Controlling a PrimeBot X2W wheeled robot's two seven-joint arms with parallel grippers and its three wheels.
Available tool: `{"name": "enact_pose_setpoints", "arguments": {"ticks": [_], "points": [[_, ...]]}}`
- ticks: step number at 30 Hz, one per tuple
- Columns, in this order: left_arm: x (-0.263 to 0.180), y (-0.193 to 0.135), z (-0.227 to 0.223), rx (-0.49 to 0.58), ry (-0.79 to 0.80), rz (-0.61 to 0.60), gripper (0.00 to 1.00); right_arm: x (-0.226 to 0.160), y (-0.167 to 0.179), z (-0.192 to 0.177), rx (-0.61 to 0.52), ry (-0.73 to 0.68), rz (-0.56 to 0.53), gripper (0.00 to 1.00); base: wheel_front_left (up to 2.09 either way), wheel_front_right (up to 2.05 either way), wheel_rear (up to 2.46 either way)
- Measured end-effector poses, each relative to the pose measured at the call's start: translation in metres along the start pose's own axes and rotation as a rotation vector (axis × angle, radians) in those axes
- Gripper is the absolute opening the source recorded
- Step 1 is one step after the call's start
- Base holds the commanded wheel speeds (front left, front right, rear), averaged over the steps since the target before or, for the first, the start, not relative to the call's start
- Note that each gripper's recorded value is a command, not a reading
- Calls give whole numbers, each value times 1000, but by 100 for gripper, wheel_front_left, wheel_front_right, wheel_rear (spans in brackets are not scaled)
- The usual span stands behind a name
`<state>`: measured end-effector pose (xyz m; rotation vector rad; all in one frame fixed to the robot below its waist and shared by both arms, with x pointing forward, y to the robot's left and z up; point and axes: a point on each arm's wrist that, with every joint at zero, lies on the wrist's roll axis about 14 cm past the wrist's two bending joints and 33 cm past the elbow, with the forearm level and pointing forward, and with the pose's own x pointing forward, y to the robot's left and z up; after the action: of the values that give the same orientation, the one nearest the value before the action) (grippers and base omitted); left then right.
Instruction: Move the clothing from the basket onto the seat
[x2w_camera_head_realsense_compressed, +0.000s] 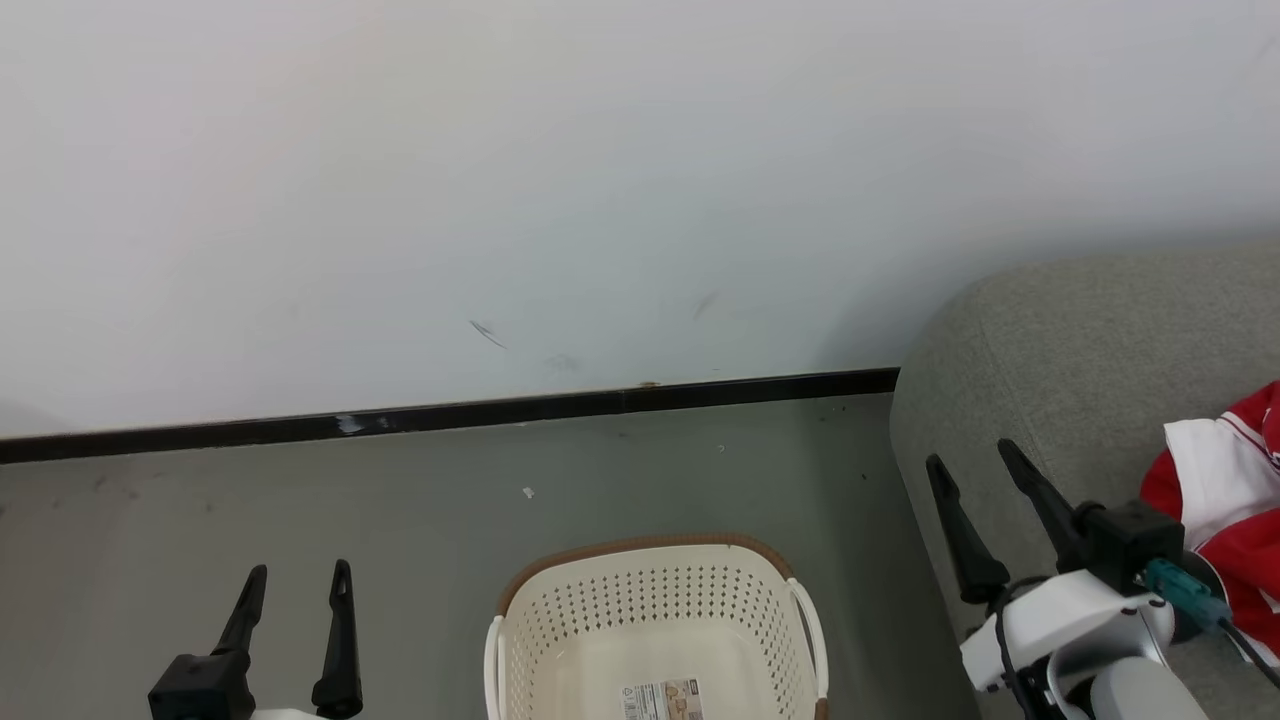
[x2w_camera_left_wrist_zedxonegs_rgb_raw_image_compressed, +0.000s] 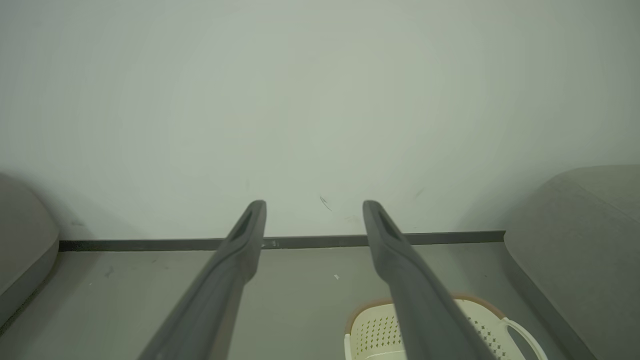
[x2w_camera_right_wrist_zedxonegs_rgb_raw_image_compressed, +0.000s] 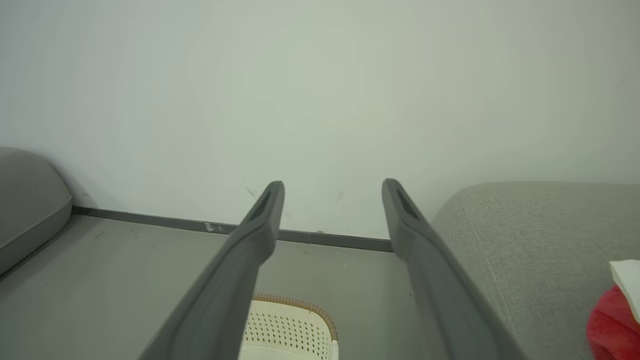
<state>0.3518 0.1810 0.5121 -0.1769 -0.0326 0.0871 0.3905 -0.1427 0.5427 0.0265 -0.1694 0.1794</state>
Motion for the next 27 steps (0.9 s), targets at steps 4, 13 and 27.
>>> {"name": "enact_pose_setpoints", "arguments": {"ticks": [4, 13, 27], "points": [[-5, 3, -2, -33, 11, 6, 100, -16, -2, -9, 13, 26, -19, 100, 0, 0, 0], [-5, 9, 1, -26, 4, 18, 100, -30, 15, -1, 93, -3, 8, 100, 0, 0, 0], [5, 1, -2, -24, 13, -10, 100, -40, 17, 2, 120, -13, 6, 100, 0, 0, 0]]}}
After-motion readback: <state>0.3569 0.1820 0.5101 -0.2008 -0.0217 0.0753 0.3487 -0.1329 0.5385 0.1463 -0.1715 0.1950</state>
